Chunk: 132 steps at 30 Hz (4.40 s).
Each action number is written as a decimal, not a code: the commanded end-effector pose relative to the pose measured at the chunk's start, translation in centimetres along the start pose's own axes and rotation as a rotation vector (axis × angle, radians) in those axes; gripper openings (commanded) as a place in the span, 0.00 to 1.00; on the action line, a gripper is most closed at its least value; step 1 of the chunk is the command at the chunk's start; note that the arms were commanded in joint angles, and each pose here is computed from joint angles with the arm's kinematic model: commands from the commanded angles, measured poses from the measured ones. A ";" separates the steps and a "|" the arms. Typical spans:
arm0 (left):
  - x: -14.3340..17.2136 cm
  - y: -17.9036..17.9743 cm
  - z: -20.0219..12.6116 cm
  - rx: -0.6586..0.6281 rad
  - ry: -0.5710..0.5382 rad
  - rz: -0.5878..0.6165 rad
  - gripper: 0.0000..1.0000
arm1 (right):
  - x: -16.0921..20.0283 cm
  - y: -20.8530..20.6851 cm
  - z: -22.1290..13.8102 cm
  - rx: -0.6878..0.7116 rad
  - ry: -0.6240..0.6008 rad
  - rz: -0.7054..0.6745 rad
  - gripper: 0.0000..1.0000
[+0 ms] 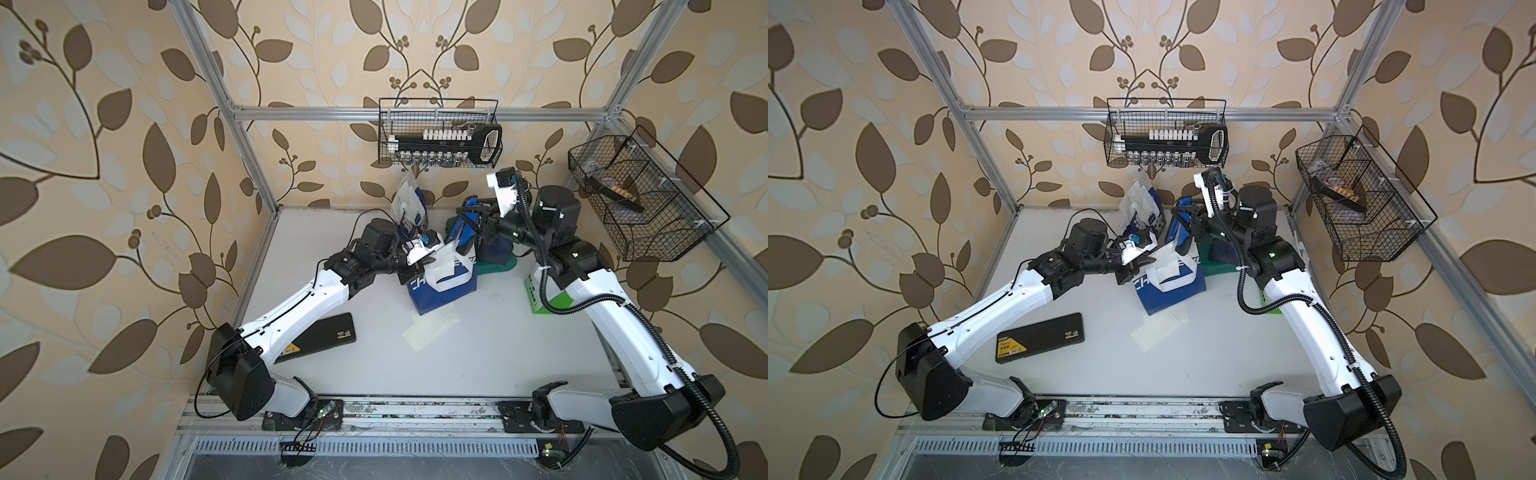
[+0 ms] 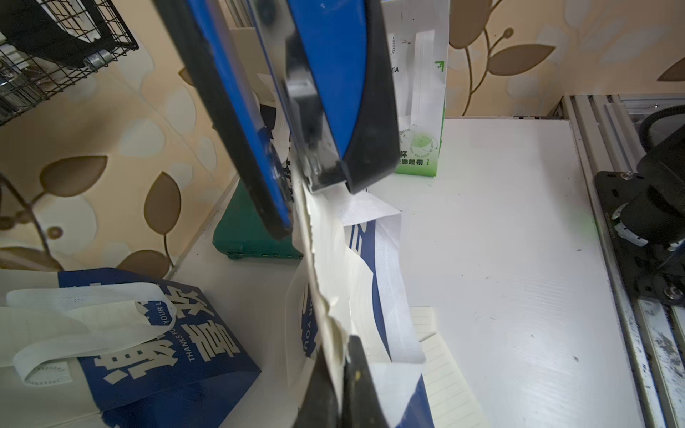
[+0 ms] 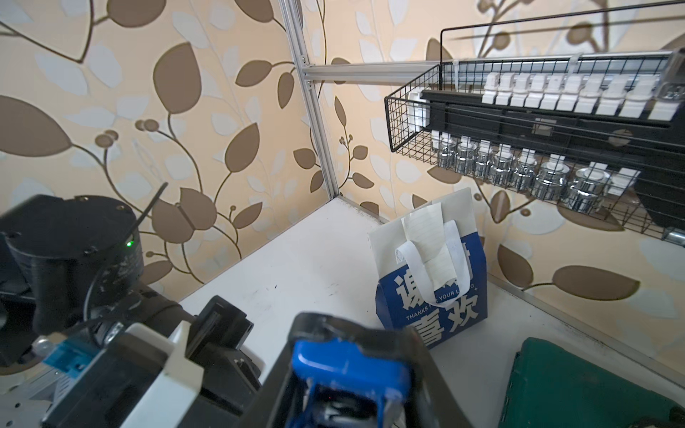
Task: Staple the receipts to the bags
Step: Pick up the stapler from the takeout bag, then place the takeout bag at the center of the board, then place the stapler at the center of the board, then pick up the takeout bag from the center of the board.
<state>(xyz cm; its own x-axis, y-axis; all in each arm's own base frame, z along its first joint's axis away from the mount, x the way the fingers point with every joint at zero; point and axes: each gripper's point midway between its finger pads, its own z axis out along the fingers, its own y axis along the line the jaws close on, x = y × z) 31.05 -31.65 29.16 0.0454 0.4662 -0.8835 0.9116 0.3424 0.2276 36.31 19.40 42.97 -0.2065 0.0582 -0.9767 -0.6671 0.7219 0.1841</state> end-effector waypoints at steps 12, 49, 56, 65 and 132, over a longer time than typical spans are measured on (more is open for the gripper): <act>-1.9 6.4 -9.4 -0.375 -0.126 -0.039 0.00 | -10.7 -5.2 -4.2 0.353 -0.414 -0.016 0.04; 0.8 22.2 -10.5 -0.768 -0.087 -0.065 0.99 | 28.4 -11.8 -4.5 0.747 0.694 0.367 0.01; -1.8 15.9 -8.5 -0.620 -0.015 -0.096 0.99 | 37.8 -11.3 -6.9 0.760 0.904 0.565 0.02; 0.3 9.2 -3.7 -0.439 -0.077 -0.397 0.99 | 41.0 -11.8 -7.5 0.821 0.863 0.633 0.34; -1.7 4.5 -8.9 -0.108 0.021 -0.395 0.99 | 7.6 4.3 -1.5 -0.482 0.241 -0.035 0.00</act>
<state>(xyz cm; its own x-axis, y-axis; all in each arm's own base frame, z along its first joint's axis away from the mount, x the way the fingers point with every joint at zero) 35.12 -22.04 32.29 -0.4519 0.2284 -0.8624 0.6535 0.7428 -0.1458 34.78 19.43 35.48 -0.3017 -0.1657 -0.9389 -0.7969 0.5844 0.1530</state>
